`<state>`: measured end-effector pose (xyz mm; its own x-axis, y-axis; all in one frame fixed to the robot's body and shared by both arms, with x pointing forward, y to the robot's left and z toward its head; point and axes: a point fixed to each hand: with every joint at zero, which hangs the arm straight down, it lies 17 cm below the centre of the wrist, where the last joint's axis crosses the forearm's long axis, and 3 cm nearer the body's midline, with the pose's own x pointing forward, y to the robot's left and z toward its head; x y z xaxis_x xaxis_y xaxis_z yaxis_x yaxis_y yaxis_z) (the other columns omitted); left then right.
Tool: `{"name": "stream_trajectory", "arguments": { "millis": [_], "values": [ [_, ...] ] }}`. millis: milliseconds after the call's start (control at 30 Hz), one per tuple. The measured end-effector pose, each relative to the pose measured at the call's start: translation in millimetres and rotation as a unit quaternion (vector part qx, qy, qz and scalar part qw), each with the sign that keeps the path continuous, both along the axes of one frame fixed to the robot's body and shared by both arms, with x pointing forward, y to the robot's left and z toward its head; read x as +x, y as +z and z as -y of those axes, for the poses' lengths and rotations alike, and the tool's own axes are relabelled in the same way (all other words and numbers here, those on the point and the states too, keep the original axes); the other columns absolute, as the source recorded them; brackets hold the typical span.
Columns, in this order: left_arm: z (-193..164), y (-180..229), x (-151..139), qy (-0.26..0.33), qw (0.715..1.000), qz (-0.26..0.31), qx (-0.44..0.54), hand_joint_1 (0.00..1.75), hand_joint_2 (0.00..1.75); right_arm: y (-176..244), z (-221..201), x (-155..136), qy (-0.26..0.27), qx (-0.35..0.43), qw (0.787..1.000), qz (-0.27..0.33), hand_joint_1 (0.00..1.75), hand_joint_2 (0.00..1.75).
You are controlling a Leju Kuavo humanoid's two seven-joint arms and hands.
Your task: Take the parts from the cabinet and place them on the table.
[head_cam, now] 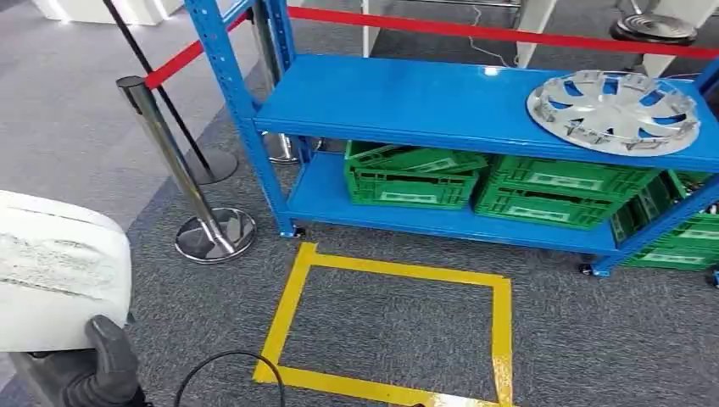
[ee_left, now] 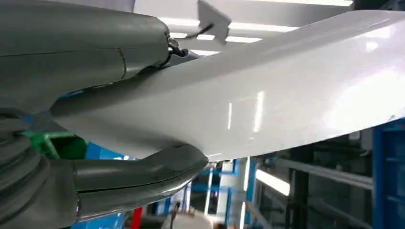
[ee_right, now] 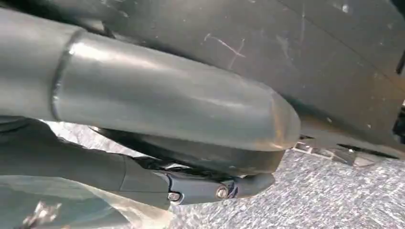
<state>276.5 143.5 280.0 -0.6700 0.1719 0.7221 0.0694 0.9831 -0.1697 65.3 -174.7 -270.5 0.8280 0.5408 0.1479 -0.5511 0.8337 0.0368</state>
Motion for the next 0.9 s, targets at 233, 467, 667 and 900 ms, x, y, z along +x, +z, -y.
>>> {"name": "stream_trajectory", "arguments": {
  "millis": [233, 467, 667, 900],
  "values": [
    [-3.4, -0.5, 0.8, 0.011, 1.0, 0.001, 0.006, 1.75, 1.75, -0.5, 1.8, -3.3, -0.001, -0.004, 1.0, -0.007, 0.0, 0.0],
    [-14.8, -0.2, 1.4, 0.072, 0.997, 0.006, 0.035, 1.75, 1.75, -1.2, 5.8, -3.5, 0.003, -0.008, 1.0, -0.005, 0.0, 0.0],
    [-13.4, -0.2, 2.9, 0.075, 0.997, 0.007, 0.036, 1.75, 1.75, 0.1, 2.8, 1.9, 0.005, 0.001, 1.0, 0.0, 0.0, 0.0],
    [-12.0, -0.8, 4.0, 0.069, 0.997, 0.004, 0.028, 1.75, 1.75, 0.3, 0.5, -0.7, 0.001, 0.006, 1.0, -0.003, 0.0, 0.0]
  ]
}}
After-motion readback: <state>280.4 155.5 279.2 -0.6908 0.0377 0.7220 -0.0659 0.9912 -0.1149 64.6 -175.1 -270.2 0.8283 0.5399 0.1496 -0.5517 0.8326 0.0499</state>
